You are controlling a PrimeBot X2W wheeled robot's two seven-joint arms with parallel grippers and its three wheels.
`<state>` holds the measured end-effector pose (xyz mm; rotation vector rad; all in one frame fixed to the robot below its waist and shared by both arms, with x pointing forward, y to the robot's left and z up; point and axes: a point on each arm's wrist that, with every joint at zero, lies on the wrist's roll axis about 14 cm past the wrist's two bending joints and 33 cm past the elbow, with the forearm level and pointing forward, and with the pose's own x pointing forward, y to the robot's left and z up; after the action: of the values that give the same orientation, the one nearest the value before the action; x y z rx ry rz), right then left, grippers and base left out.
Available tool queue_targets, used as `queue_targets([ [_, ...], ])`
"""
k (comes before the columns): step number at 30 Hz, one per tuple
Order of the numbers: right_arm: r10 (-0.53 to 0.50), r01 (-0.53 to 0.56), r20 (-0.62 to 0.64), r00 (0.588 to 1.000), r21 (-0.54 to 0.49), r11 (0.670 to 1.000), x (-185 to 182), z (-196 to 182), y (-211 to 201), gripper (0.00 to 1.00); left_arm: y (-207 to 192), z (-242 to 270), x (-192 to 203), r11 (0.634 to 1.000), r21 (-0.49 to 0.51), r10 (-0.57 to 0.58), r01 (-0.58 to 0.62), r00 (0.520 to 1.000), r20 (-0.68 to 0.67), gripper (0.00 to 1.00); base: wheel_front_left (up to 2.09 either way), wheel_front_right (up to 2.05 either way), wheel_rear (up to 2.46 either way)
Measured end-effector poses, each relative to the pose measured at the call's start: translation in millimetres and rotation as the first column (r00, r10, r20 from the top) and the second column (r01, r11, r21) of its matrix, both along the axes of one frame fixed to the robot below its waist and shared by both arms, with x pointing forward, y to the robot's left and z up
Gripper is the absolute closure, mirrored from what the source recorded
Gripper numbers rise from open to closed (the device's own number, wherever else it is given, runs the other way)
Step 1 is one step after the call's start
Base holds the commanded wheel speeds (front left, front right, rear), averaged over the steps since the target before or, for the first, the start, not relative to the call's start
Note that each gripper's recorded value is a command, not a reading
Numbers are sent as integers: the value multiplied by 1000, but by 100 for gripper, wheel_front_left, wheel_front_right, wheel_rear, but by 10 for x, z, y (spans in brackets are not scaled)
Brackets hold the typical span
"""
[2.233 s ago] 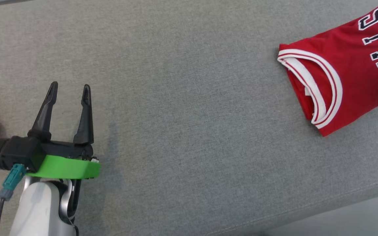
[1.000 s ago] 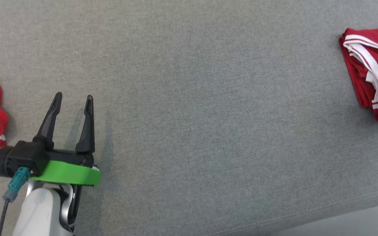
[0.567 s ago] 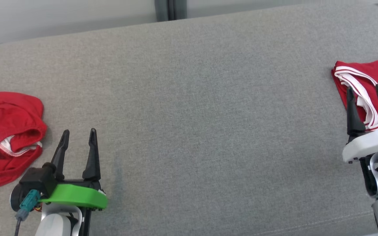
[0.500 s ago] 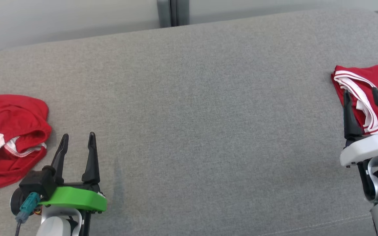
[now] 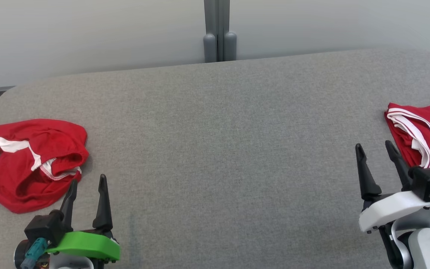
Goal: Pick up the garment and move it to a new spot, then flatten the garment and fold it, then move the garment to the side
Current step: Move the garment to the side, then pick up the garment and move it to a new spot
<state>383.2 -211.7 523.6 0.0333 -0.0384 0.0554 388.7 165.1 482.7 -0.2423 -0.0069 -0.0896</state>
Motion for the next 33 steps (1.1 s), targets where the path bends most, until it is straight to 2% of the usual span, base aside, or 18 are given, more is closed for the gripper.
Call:
queue_targets([
  [20, 38, -38, -6, 999, 15, 999, -70, -10, 178, 0, 143, 52, -137, 999, -7, 53, -52, 999, 14, 0, 0, 0, 0],
  [33, 166, -165, -35, 986, 18, 986, 143, -106, 636, 0, 511, 55, -375, 986, 15, 163, -164, 986, 15, 0, 0, 0, 0],
])
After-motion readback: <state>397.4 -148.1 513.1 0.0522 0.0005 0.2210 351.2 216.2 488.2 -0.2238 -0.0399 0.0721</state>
